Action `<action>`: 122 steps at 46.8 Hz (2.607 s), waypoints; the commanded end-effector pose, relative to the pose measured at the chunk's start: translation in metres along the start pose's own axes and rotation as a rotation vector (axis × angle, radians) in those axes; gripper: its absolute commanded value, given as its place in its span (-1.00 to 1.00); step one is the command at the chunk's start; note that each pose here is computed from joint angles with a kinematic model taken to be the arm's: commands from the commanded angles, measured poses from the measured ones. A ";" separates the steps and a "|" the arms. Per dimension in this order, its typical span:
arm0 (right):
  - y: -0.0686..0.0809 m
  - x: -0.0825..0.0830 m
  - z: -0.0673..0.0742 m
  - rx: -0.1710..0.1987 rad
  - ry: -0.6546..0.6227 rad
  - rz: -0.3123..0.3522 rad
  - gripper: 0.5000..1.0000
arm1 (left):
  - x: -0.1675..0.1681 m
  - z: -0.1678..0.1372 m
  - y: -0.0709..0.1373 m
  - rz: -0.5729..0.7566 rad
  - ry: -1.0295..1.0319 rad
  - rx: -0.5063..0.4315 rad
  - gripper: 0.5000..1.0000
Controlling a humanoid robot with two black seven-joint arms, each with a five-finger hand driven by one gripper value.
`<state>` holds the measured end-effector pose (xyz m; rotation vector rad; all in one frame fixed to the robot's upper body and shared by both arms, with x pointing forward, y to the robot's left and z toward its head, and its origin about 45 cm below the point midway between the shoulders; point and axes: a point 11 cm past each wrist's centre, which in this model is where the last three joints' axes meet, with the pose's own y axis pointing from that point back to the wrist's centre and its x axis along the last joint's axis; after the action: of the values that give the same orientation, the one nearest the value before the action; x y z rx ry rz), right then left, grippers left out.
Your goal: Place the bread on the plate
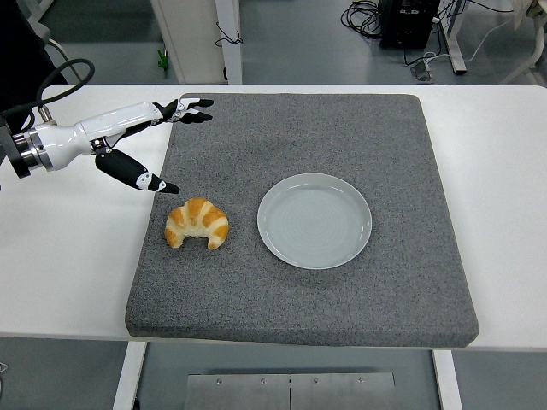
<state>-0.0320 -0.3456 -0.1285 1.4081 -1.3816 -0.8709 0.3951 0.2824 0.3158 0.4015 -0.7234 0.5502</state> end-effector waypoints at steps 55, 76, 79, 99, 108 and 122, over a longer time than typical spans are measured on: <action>0.000 0.000 0.000 -0.001 0.000 0.001 1.00 | -0.076 -0.035 -0.018 -0.178 -0.238 0.070 0.66; 0.000 0.000 0.000 -0.001 0.000 -0.001 1.00 | -0.080 -0.041 -0.024 -0.148 -0.247 0.100 0.65; 0.000 0.000 0.000 0.000 0.000 -0.001 1.00 | -0.080 -0.041 -0.026 -0.142 -0.251 0.100 0.64; 0.000 0.000 0.000 0.000 0.000 -0.001 1.00 | -0.087 -0.049 -0.031 -0.127 -0.250 0.120 0.53; 0.000 0.000 0.000 -0.001 0.000 -0.001 1.00 | -0.088 -0.050 -0.031 -0.123 -0.253 0.122 0.41; 0.000 0.000 0.000 -0.001 0.000 -0.001 1.00 | -0.094 -0.052 -0.032 -0.143 -0.250 0.120 0.10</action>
<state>-0.0320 -0.3455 -0.1285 1.4080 -1.3817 -0.8714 0.3843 0.2531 0.2125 0.6292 -0.9032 0.4253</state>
